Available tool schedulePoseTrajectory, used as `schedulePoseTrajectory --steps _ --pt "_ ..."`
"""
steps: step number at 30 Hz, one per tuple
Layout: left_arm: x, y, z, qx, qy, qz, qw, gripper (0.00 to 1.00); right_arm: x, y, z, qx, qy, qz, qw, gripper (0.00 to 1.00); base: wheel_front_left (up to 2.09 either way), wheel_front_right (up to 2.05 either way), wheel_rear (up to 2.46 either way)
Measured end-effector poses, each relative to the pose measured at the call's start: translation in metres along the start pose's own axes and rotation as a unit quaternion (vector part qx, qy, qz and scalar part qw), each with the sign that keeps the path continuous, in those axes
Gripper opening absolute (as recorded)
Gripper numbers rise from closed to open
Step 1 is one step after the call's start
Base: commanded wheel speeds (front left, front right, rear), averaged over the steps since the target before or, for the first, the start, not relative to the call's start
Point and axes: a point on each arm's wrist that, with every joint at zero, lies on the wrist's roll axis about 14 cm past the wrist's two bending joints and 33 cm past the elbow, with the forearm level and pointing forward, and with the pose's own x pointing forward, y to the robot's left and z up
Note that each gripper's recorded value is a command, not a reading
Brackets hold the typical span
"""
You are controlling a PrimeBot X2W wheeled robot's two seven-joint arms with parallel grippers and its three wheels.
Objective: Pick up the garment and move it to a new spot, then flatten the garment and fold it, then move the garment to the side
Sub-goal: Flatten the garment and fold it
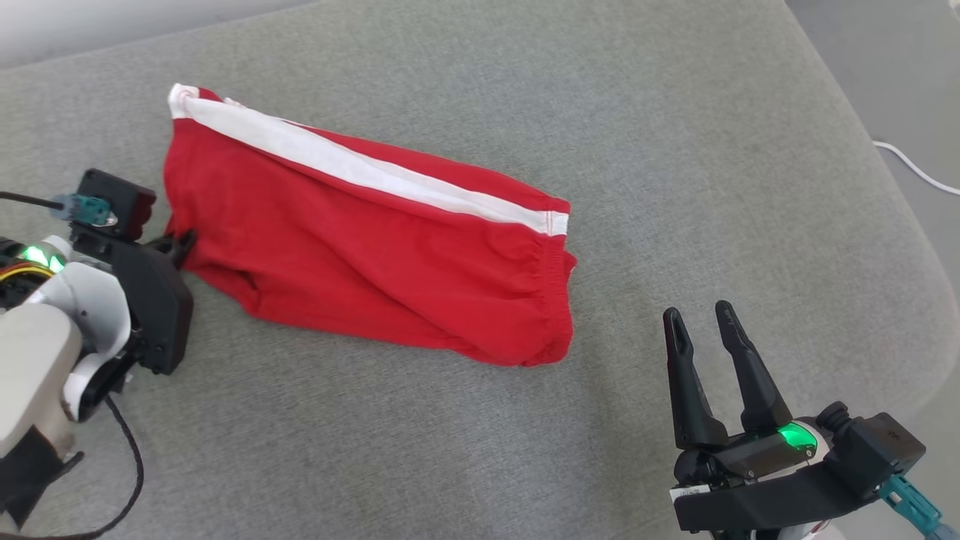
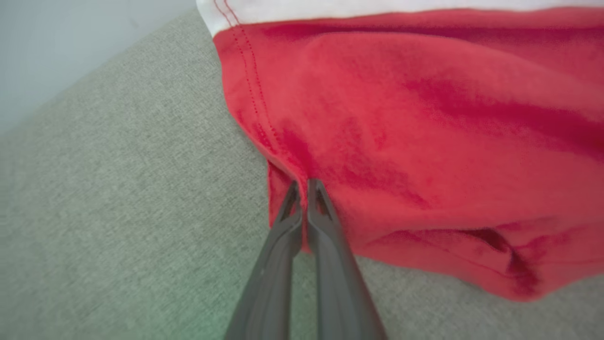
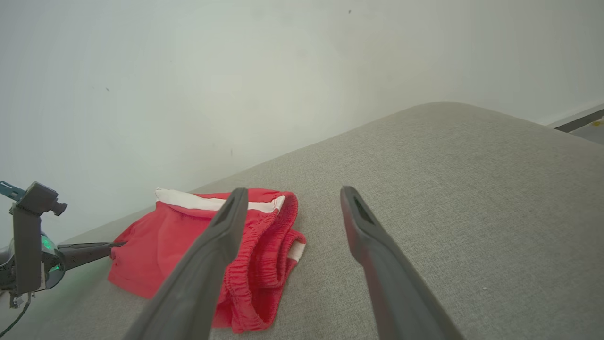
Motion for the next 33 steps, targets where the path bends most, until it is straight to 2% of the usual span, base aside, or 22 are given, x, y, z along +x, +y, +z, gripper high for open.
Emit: schedulePoseTrajectory --steps 12,25,28,33 --pt "-0.039 -0.026 0.031 -0.027 -0.084 0.0 0.996 0.0 -0.001 0.017 0.009 -0.006 -0.011 0.04 0.999 1.0 0.0 0.0 0.0" --pt "-0.106 -0.045 0.008 -0.083 -0.137 0.038 0.986 0.0 -0.013 0.031 0.006 0.01 -0.009 0.061 0.998 1.0 0.0 0.0 0.0" --pt "-0.128 -0.057 -0.007 -0.118 -0.149 0.051 0.981 0.0 -0.016 0.037 0.003 0.015 -0.006 0.07 0.997 1.0 0.0 0.0 0.0" --pt "-0.141 -0.065 -0.03 -0.151 -0.147 0.063 0.975 0.0 -0.015 0.041 0.0 0.017 -0.001 0.078 0.997 1.0 0.0 0.0 0.0"
